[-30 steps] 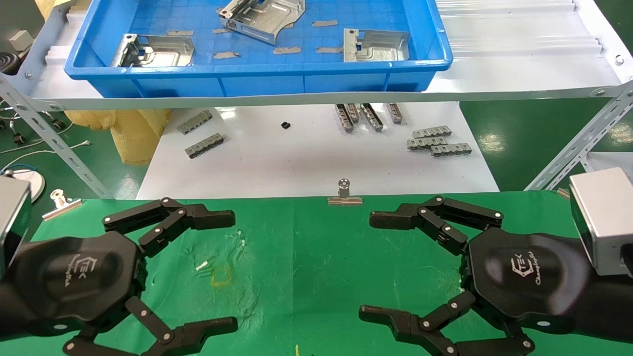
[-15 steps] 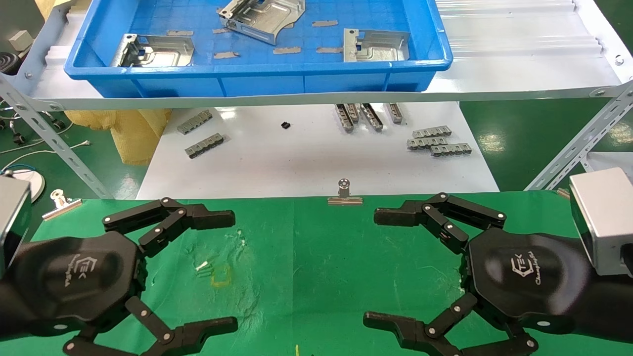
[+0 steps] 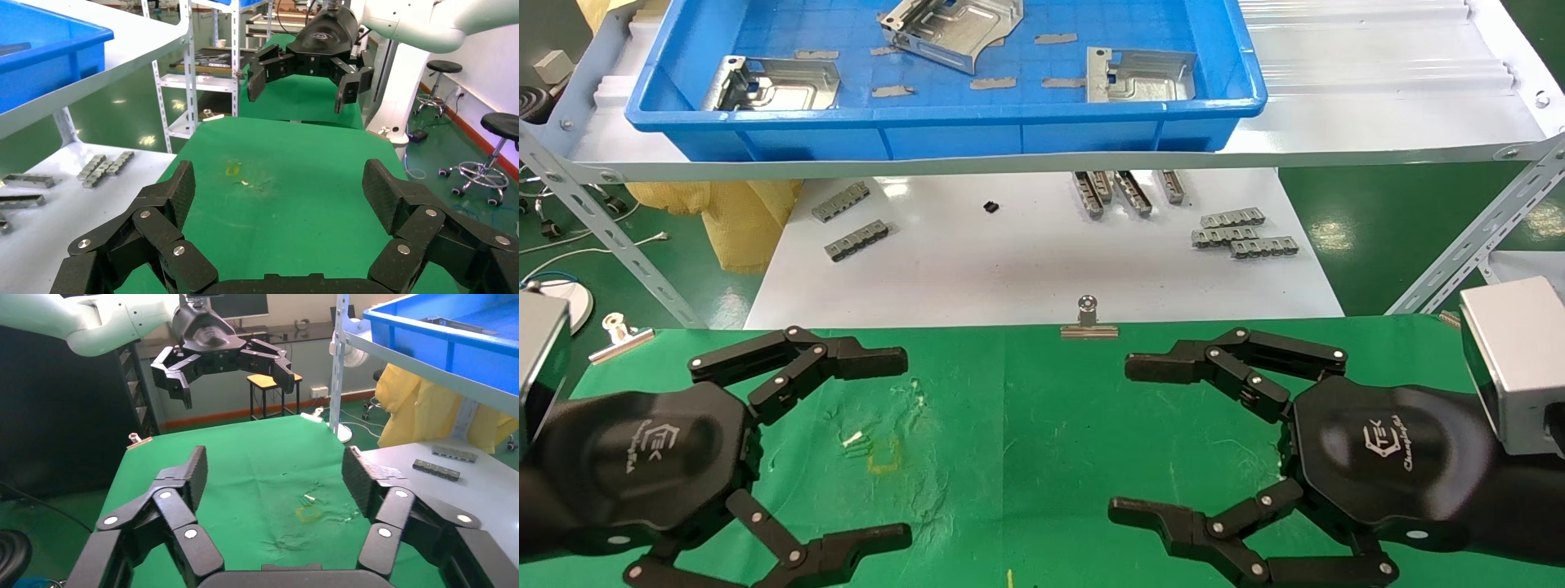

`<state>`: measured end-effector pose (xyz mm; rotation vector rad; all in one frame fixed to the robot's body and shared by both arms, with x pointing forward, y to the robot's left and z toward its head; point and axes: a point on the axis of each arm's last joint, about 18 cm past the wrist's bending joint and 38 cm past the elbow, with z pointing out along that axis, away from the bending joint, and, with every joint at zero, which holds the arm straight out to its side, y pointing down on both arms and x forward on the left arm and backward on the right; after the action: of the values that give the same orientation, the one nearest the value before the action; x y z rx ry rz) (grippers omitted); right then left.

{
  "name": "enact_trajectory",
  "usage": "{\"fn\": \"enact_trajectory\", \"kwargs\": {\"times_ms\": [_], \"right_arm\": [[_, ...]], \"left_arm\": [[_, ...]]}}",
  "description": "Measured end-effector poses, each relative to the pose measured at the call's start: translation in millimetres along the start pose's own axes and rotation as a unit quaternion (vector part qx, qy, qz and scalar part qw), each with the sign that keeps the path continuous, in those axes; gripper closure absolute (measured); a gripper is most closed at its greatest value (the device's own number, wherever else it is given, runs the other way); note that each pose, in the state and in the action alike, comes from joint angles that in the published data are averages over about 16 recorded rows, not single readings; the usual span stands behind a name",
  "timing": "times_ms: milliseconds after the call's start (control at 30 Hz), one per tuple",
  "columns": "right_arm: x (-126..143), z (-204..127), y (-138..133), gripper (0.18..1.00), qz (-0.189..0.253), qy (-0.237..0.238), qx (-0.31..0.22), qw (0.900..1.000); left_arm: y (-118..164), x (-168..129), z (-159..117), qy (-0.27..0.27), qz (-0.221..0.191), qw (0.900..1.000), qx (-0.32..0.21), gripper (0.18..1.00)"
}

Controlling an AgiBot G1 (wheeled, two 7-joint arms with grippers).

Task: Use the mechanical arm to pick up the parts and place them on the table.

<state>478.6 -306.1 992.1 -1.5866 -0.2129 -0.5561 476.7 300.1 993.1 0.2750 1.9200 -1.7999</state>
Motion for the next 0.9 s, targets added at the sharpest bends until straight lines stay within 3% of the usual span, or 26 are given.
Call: {"fn": "enact_trajectory", "kwargs": {"times_ms": [900], "right_arm": [[0.0,0.0,0.0,0.866,0.0,0.0,0.0,1.0]], "left_arm": [[0.0,0.0,0.0,0.0,0.0,1.0,0.0,0.184]]}}
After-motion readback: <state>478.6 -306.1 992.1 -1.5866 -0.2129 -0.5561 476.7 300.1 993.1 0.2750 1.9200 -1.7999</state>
